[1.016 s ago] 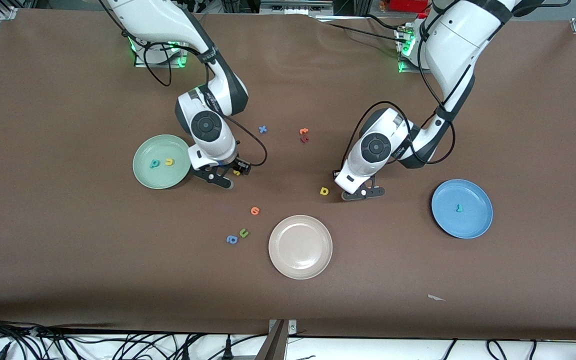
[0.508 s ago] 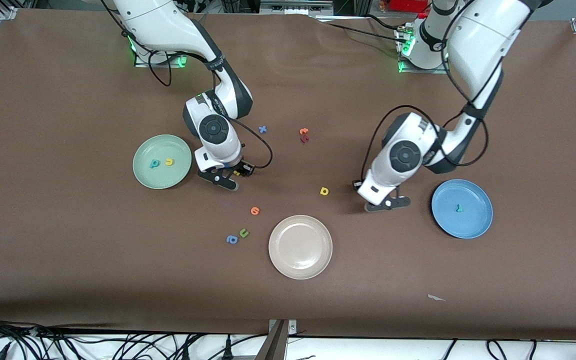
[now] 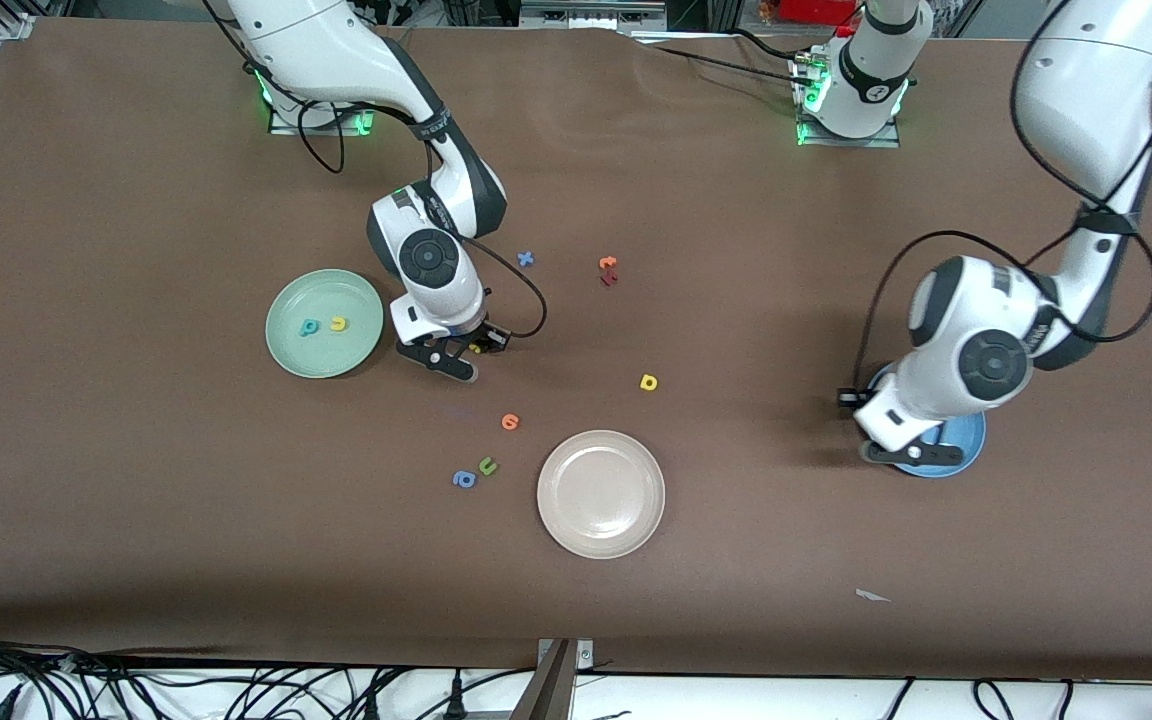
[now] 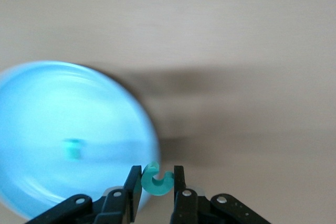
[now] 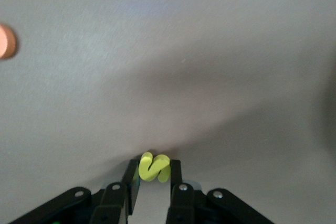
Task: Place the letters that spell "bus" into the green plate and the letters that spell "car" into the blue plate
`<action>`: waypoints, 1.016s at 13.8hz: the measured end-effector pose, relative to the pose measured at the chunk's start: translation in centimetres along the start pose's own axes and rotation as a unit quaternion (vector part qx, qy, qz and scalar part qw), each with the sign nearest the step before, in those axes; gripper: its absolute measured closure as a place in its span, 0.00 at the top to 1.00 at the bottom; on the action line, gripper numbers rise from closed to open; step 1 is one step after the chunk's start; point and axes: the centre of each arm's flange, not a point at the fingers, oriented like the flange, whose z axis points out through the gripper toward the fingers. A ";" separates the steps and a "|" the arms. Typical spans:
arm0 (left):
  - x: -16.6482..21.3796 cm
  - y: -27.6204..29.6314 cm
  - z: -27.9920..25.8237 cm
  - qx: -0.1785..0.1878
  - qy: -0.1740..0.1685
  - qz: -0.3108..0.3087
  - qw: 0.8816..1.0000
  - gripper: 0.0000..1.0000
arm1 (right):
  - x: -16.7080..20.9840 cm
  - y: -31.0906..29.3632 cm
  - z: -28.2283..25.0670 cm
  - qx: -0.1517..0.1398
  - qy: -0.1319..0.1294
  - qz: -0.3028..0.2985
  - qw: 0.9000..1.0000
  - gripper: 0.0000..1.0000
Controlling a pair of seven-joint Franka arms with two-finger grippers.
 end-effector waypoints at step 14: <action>-2.5 23.3 0.7 -0.053 0.000 -0.079 0.995 1.00 | 6.8 22.8 -0.6 -0.106 -0.118 -0.078 0.984 0.27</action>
